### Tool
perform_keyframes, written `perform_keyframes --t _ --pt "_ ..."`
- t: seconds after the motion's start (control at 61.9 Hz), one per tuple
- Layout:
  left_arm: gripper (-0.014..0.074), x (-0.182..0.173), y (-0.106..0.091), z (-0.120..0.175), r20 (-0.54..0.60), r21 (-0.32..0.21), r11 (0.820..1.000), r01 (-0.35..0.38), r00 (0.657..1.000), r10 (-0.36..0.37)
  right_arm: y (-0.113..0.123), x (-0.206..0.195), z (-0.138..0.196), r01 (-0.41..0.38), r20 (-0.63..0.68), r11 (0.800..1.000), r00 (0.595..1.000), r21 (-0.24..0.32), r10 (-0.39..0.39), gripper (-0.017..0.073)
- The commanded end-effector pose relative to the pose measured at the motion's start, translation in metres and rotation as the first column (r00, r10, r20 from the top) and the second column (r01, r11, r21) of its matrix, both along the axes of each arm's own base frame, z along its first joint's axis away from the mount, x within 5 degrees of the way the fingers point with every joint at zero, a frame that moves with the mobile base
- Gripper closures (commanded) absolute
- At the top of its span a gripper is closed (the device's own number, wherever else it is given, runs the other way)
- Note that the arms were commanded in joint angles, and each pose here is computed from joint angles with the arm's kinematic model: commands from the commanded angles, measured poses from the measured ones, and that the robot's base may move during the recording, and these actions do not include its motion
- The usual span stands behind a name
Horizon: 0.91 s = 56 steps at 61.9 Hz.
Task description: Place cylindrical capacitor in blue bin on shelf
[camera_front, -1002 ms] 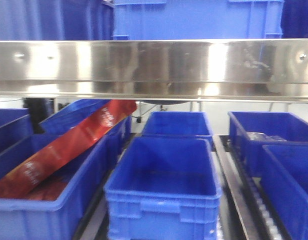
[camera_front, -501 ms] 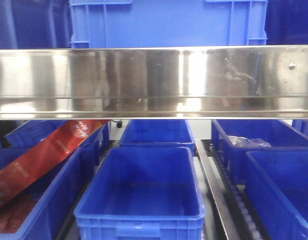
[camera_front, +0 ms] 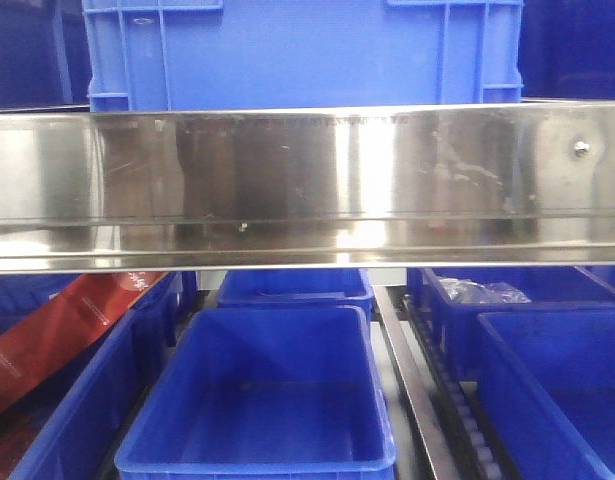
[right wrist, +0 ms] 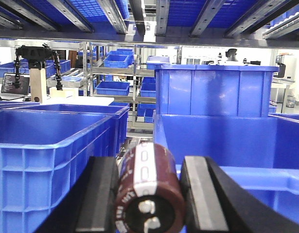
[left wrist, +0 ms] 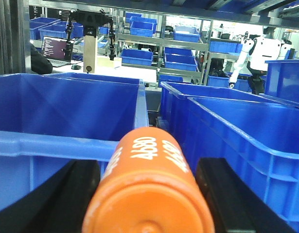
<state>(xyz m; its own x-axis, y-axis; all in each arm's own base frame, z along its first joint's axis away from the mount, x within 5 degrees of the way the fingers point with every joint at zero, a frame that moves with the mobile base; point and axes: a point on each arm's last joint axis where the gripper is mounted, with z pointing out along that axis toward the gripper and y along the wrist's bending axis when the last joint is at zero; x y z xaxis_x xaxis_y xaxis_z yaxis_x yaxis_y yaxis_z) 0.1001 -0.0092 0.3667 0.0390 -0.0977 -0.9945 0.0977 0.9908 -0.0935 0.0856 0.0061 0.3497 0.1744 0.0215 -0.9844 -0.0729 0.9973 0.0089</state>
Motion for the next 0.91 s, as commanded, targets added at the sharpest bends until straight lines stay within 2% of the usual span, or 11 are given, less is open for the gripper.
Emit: perform_keyframes --t 0.0,0.792,0.889 --pt "0.0704 -0.0005 0.0 0.0022 0.022 -0.008 1.0 0.001 1.0 -0.001 0.0001 -0.0015 0.0024 -0.001 0.028 1.0 1.0 -0.004 0.001 0.0722" --pt "0.0704 -0.0007 0.0003 0.0043 0.045 -0.01 1.0 -0.002 0.999 0.002 0.0001 -0.0016 0.0031 -0.001 0.036 1.0 0.999 -0.004 0.001 0.0722" --pt "0.0704 -0.0007 0.0003 0.0048 0.05 -0.011 1.0 -0.003 0.999 0.003 0.0001 -0.0014 0.0019 -0.004 0.021 1.0 1.0 0.011 0.004 0.0722"
